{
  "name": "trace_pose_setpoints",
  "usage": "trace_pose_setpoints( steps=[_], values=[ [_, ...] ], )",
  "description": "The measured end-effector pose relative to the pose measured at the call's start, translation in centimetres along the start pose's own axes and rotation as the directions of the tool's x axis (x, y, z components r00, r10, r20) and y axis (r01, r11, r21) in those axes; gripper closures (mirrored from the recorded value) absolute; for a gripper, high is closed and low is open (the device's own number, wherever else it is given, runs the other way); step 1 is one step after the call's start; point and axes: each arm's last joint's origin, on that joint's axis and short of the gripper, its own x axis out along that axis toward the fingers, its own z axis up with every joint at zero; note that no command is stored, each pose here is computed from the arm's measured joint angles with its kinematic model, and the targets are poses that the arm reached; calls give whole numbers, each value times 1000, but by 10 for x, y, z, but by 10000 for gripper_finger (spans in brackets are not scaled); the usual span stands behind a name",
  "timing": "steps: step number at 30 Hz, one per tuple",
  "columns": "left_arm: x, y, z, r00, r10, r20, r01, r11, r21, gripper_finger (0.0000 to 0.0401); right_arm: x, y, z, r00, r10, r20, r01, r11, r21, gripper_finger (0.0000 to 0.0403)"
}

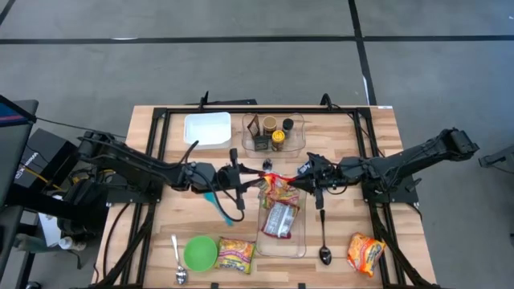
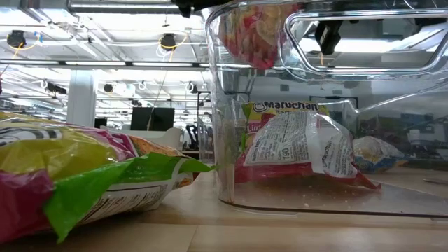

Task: Pick & Place Food Item
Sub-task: Put the left orange noodle pack into the bottom transparent bin

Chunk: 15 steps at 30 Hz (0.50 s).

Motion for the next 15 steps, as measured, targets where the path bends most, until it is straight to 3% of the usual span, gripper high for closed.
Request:
trace_pose_setpoints(
  steps=[7, 15],
  values=[
    [-24, 14, 13, 998, -19, -66, 13, 996, -90, 269, -5, 6, 1, 1000, 30, -4, -30, 1000, 0, 399],
    [-43, 22, 22, 995, -34, -89, 18, 985, -172, 257, -16, 25, -9, 991, 108, -81, -106, 994, 33, 401]
  ],
)
